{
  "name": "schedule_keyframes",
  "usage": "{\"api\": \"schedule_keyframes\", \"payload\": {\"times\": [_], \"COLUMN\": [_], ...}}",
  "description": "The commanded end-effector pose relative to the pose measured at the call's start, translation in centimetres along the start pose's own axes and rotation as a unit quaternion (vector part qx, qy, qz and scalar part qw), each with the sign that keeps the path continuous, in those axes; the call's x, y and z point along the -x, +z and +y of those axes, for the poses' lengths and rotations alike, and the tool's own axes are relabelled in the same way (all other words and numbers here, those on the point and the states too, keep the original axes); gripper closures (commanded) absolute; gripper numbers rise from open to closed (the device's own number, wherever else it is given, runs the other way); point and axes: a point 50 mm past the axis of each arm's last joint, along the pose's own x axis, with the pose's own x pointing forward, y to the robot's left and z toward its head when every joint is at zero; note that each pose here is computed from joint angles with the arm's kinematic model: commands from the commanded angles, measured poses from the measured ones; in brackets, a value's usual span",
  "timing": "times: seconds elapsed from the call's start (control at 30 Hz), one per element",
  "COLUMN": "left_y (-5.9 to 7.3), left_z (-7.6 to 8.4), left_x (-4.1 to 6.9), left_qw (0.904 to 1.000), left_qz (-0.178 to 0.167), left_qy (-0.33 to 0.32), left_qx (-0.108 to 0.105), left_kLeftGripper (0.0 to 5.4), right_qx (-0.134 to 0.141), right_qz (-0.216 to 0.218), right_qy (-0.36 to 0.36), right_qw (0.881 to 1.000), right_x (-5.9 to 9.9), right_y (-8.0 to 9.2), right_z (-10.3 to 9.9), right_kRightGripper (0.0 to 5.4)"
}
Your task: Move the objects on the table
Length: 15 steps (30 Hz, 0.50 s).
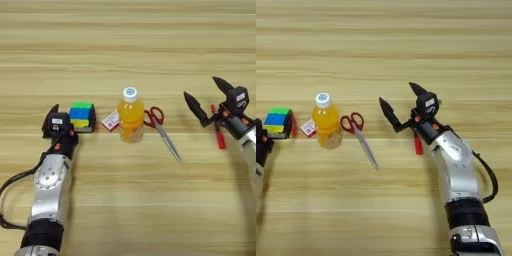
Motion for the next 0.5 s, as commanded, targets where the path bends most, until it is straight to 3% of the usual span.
{"api": "schedule_keyframes", "payload": {"times": [0.03,0.23,0.5], "left_y": [1.0,1.9,2.3], "left_z": [0.3,0.8,1.1], "left_x": [-0.1,-0.3,-0.6], "left_qw": [0.9998,0.9994,0.9993], "left_qz": [-0.015,-0.029,-0.031], "left_qy": [0.001,0.005,0.006], "left_qx": [-0.014,-0.018,-0.023], "left_kLeftGripper": [0.0,0.0,0.0], "right_qx": [-0.017,-0.02,-0.017], "right_qz": [0.005,0.012,0.015], "right_qy": [0.051,0.093,0.187], "right_qw": [0.999,0.995,0.982], "right_x": [0.6,1.1,1.0], "right_y": [0.3,0.2,0.0], "right_z": [0.6,1.2,4.7], "right_kRightGripper": [0.0,0.0,0.0]}}
